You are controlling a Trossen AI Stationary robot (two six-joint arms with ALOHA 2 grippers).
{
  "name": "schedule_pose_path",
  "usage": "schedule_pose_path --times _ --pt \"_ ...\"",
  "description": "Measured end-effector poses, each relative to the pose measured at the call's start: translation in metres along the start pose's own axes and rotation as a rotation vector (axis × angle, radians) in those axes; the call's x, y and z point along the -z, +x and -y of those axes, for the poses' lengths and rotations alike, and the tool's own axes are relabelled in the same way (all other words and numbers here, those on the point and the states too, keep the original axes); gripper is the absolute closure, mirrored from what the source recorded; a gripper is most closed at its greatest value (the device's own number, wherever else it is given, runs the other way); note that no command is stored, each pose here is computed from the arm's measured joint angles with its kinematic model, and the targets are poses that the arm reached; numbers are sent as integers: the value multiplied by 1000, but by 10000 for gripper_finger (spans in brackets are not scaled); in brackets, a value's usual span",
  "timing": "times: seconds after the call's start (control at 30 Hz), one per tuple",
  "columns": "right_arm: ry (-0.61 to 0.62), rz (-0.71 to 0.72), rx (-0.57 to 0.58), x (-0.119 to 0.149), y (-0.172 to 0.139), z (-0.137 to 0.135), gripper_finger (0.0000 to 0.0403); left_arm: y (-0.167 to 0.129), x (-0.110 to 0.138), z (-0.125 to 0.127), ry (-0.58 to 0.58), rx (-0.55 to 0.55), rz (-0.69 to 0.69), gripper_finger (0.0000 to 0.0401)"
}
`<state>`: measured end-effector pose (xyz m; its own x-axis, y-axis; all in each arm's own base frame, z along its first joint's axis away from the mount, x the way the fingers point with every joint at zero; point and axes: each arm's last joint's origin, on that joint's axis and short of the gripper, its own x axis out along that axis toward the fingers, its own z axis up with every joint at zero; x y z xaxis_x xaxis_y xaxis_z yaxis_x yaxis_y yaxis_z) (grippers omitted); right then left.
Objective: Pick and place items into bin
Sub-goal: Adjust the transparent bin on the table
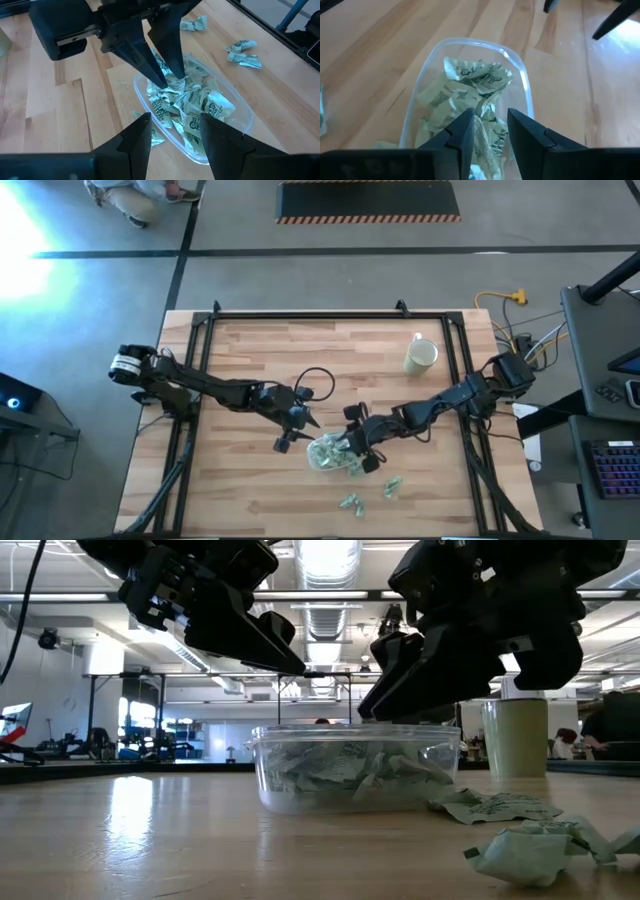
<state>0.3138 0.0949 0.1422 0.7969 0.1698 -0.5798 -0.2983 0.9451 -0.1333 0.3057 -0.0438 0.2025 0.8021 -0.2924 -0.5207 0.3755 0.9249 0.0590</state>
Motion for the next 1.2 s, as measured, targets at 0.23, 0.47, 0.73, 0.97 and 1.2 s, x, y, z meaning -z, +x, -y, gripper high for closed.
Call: schedule_pose_path --times 0.23,0.47,0.73,0.97,1.2 --pt "1 -26 -20 3 0 0 320 0 0 0 0 0 0 250" --pt "43 -62 2 7 0 8 338 0 0 0 0 0 0 250" --pt "50 -114 57 12 0 11 340 0 0 0 0 0 -1 250" --pt "69 -142 110 15 0 16 338 0 0 0 -1 0 -2 250" --pt "139 -194 229 21 -1 28 346 0 1 0 -2 2 -9 250"
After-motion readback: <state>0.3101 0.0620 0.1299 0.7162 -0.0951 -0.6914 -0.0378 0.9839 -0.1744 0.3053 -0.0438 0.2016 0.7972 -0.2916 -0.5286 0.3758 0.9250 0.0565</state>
